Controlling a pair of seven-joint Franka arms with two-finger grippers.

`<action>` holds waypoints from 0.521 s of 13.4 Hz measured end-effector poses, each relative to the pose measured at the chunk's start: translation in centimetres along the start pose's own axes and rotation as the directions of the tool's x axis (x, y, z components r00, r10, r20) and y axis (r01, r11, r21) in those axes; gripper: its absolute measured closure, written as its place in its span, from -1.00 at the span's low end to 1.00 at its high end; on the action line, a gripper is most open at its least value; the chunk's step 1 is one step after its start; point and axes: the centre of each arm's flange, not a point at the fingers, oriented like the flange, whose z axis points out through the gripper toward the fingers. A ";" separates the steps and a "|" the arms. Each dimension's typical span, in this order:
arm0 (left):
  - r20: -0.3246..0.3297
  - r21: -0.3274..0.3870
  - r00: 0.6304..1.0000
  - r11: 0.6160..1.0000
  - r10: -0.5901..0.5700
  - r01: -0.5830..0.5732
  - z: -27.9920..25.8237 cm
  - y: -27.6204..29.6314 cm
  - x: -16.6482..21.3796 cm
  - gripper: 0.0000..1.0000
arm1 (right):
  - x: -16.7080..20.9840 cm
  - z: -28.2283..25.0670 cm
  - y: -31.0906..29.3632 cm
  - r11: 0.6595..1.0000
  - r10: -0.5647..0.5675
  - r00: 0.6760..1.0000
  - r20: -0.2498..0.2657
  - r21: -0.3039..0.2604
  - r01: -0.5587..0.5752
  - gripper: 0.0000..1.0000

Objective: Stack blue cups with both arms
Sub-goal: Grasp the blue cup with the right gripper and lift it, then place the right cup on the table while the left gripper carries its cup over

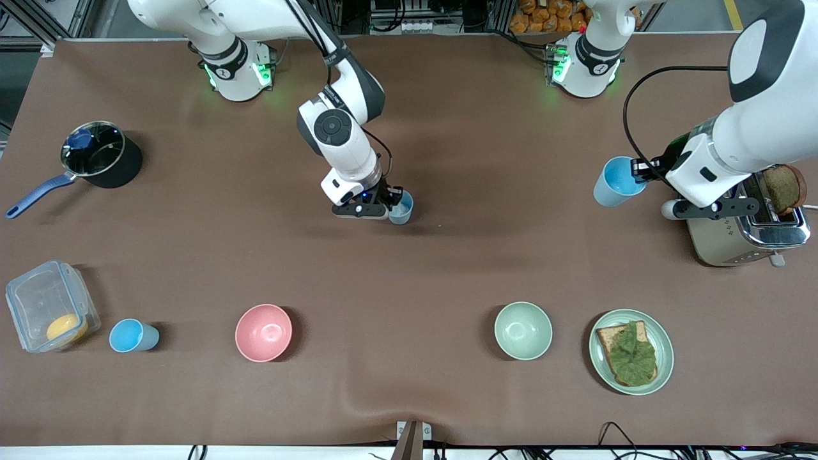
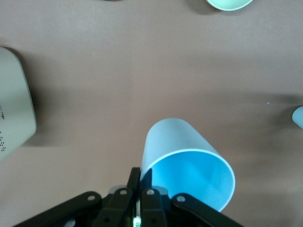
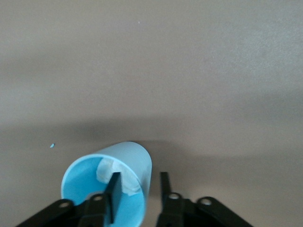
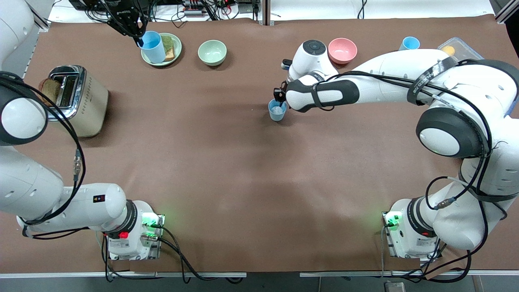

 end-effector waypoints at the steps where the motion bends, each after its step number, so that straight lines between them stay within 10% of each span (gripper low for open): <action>1: 0.000 0.000 1.000 1.000 0.000 0.000 0.0 0.0 0.0 0.92 | 0.4 -0.3 0.0 1.000 0.004 1.000 0.000 -0.001 -0.004 -0.19; 4: 0.000 0.000 1.000 1.000 0.005 -0.005 0.0 0.3 -0.1 0.92 | 2.8 -2.8 0.1 0.999 0.023 0.999 0.048 -0.051 -0.020 -0.73; 7: 0.003 -0.004 0.999 0.999 0.035 -0.035 0.1 1.9 -0.5 0.92 | 7.8 -8.8 2.1 0.994 0.003 0.995 0.099 -0.106 0.007 -0.83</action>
